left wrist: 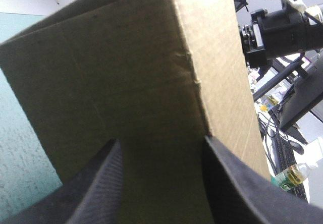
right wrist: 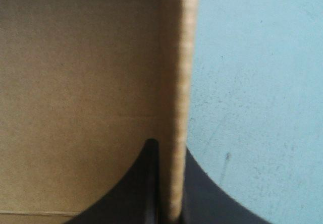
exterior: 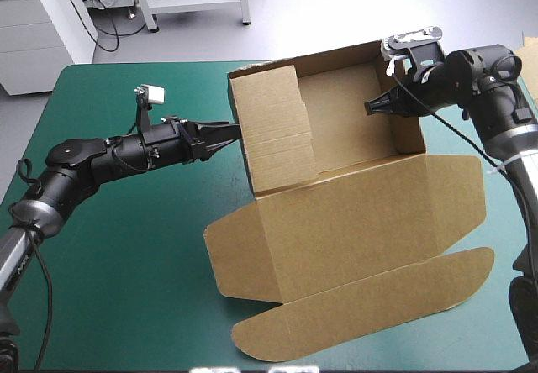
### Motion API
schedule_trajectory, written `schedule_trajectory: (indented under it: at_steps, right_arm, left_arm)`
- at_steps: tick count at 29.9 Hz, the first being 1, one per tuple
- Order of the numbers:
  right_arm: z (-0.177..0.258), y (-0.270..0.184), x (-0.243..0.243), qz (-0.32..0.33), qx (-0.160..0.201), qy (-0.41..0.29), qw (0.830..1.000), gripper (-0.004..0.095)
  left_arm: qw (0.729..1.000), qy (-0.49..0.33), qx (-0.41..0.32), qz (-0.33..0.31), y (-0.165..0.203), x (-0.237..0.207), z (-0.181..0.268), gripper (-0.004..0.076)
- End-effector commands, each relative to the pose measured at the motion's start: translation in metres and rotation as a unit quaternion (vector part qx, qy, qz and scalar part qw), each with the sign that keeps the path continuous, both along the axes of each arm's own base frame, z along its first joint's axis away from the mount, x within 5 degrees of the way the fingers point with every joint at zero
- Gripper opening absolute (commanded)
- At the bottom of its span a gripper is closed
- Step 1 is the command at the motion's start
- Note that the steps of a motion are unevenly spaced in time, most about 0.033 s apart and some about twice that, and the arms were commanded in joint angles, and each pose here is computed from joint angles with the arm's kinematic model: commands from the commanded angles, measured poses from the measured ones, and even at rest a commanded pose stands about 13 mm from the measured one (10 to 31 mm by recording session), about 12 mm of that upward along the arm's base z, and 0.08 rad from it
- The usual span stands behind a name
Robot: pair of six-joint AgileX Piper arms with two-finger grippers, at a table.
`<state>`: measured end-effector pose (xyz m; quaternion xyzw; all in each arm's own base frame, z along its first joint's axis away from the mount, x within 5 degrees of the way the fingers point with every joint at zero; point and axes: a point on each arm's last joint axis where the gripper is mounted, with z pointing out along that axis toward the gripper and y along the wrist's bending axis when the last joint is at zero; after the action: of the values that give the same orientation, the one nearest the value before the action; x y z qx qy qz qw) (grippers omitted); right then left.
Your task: Fold the box
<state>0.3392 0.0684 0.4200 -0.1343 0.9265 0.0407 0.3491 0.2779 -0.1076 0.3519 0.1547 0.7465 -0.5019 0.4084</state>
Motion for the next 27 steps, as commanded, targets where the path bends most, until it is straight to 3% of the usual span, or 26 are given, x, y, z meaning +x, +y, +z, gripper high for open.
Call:
schedule_trajectory:
  at_steps: [1,8,15,27]
  right_arm:
    - [0.022,0.004,-0.007,0.007,0.04,-0.05,0.998,-0.0016]
    - [0.02,0.005,-0.003,0.007,0.04,-0.05,0.998,-0.0016]
    - [0.02,0.014,-0.005,0.023,0.056,-0.049,0.997,-0.0015]
    - [0.026,0.085,-0.025,0.097,0.068,-0.084,0.989,-0.0015]
  left_arm:
    - [0.998,-0.034,-0.047,-0.013,-0.002,-0.014,0.031,0.0361]
    - [0.999,-0.039,-0.018,-0.018,-0.002,-0.017,0.029,0.0398]
    - [0.995,0.012,0.04,0.089,0.01,-0.002,0.015,0.0401]
    - [0.974,0.028,0.137,0.177,-0.004,0.003,0.001,0.0397]
